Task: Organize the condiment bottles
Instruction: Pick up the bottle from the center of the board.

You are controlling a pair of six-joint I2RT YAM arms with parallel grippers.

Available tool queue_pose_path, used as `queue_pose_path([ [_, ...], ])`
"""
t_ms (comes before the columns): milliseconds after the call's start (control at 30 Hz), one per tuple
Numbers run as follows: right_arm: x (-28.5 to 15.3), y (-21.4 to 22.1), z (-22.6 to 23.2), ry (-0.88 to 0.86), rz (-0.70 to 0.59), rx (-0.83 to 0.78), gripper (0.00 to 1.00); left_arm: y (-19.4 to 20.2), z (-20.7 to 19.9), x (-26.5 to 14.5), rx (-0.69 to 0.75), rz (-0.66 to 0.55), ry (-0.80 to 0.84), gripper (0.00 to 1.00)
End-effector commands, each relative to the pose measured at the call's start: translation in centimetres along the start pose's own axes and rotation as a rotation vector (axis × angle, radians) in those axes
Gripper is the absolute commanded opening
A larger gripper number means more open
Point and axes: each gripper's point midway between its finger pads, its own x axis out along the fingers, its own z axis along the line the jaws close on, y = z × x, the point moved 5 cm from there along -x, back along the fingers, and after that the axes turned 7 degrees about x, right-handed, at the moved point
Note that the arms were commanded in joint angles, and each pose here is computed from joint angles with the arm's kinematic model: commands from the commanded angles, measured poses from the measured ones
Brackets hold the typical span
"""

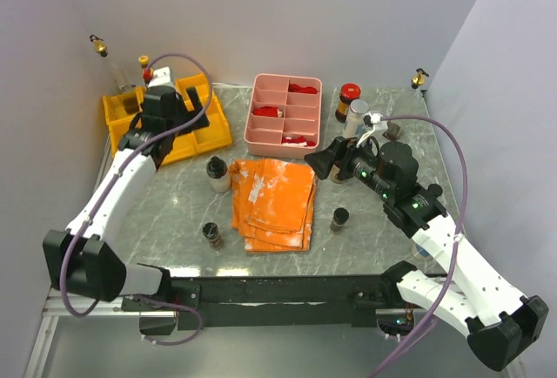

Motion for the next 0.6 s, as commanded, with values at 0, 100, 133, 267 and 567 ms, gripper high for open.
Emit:
queue_pose_path([
  [0,0.1,-0.3,0.3,-0.022,-0.022,-0.008,0.96,3.2,-1.2,-3.0,0.008,0.116,0.104,0.96],
  [100,0.1,-0.4,0.2,-0.011,-0.032,-0.01,0.96,5.2,-1.1,-3.7,0.066,0.13,0.073,0.97],
  [133,0.1,-0.4,0.1,-0.011,-0.033,-0.007,0.96,6.8,-1.3,-3.6,0.098,0.161,0.096,0.97],
  [267,0.2,-0.4,0.5,-0.03,-0.022,-0.008,0.95,8.7,-3.3,-3.1,0.17,0.208,0.155,0.99],
  [567,-0.2,-0.6,0.5,-0.028,-0.038,-0.011,0.95,11.1,-4.4,-0.9,0.223,0.351,0.131,0.92],
])
